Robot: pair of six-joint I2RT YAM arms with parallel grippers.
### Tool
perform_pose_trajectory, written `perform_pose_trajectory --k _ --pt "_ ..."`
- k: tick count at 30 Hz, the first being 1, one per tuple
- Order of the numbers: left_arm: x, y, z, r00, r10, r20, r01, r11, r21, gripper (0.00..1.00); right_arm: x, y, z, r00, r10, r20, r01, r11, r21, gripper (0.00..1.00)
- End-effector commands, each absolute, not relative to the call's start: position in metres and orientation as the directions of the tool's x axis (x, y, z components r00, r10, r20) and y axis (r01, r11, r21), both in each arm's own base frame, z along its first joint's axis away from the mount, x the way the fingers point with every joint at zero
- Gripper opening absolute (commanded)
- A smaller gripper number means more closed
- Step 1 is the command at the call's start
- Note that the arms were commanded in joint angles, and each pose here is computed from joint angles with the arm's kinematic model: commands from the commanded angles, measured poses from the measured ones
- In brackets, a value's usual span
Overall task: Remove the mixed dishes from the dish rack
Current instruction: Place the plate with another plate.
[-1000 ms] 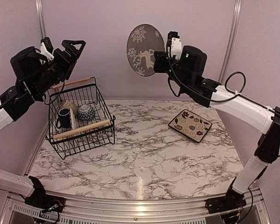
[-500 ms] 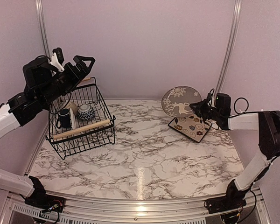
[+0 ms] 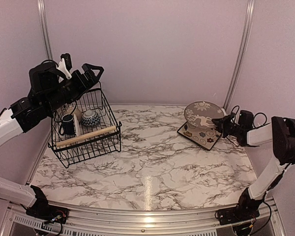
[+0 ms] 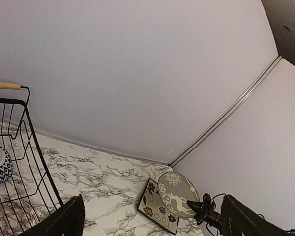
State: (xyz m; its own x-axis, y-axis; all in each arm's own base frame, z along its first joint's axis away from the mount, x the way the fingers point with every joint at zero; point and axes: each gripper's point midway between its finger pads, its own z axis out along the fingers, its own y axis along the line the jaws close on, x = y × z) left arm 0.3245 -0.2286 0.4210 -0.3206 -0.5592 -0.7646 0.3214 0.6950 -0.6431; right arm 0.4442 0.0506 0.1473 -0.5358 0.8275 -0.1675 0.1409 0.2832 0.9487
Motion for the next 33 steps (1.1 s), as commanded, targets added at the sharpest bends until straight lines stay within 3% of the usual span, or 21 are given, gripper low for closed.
perform_pose_trajectory --k 1,10,22,33 --pt "0.321 -0.222 0.416 -0.317 -0.53 -0.786 0.303 0.729 -0.614 0.99 0.456 0.045 0.171 -0.512 0.821 -0.254 0.053 0.325 0.944 0.0" --pt "0.32 -0.221 0.417 -0.316 -0.533 -0.785 0.304 0.727 -0.616 0.99 0.457 0.035 0.133 -0.511 0.819 -0.26 0.154 0.385 0.91 0.0" --pt "0.322 -0.229 0.415 -0.341 -0.545 -0.766 0.316 0.701 -0.639 0.99 0.463 0.04 0.111 -0.536 0.813 -0.226 0.158 0.36 0.919 0.0" --pt "0.322 -0.235 0.414 -0.361 -0.55 -0.753 0.322 0.684 -0.655 0.98 0.461 0.039 0.102 -0.539 0.807 -0.24 0.164 0.38 0.911 0.18"
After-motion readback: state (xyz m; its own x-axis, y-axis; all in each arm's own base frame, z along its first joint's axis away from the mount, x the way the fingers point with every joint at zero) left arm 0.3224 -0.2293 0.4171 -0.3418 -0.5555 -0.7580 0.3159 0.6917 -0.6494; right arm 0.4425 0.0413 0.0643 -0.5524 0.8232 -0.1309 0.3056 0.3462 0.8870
